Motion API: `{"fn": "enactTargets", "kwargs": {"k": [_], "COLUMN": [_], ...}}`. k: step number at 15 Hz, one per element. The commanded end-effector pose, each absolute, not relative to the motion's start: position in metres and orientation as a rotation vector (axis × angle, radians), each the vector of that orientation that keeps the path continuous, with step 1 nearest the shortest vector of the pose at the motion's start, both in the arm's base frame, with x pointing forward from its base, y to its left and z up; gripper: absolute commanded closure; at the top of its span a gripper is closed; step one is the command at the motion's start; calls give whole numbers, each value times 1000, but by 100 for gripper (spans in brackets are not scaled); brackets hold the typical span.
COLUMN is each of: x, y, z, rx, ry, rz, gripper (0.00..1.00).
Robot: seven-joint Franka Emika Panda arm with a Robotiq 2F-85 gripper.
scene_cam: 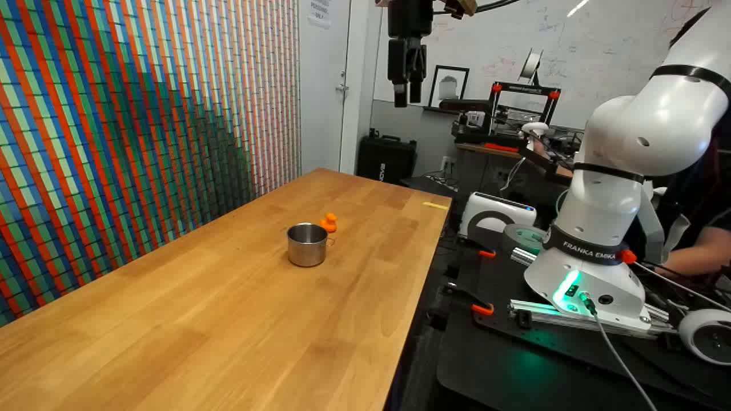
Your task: Put the rubber duck in the pot
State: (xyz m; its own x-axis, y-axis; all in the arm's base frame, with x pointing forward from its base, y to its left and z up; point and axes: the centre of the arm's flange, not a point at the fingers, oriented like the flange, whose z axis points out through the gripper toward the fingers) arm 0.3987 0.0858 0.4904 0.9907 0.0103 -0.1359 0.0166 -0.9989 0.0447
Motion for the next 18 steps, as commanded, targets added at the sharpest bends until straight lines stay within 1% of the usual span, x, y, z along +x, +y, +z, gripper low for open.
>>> {"fn": "enactTargets", "kwargs": {"k": [1, 5, 6, 13, 18], "x": [399, 400, 405, 508, 577], "y": [86, 86, 89, 62, 10], "z": [491, 494, 493, 515, 482], "rx": [3089, 3091, 3068, 2970, 2986], "ry": [21, 21, 51, 74, -35], "rz": [-207, -198, -142, 130, 160], "gripper": [0, 0, 0, 0, 0]}}
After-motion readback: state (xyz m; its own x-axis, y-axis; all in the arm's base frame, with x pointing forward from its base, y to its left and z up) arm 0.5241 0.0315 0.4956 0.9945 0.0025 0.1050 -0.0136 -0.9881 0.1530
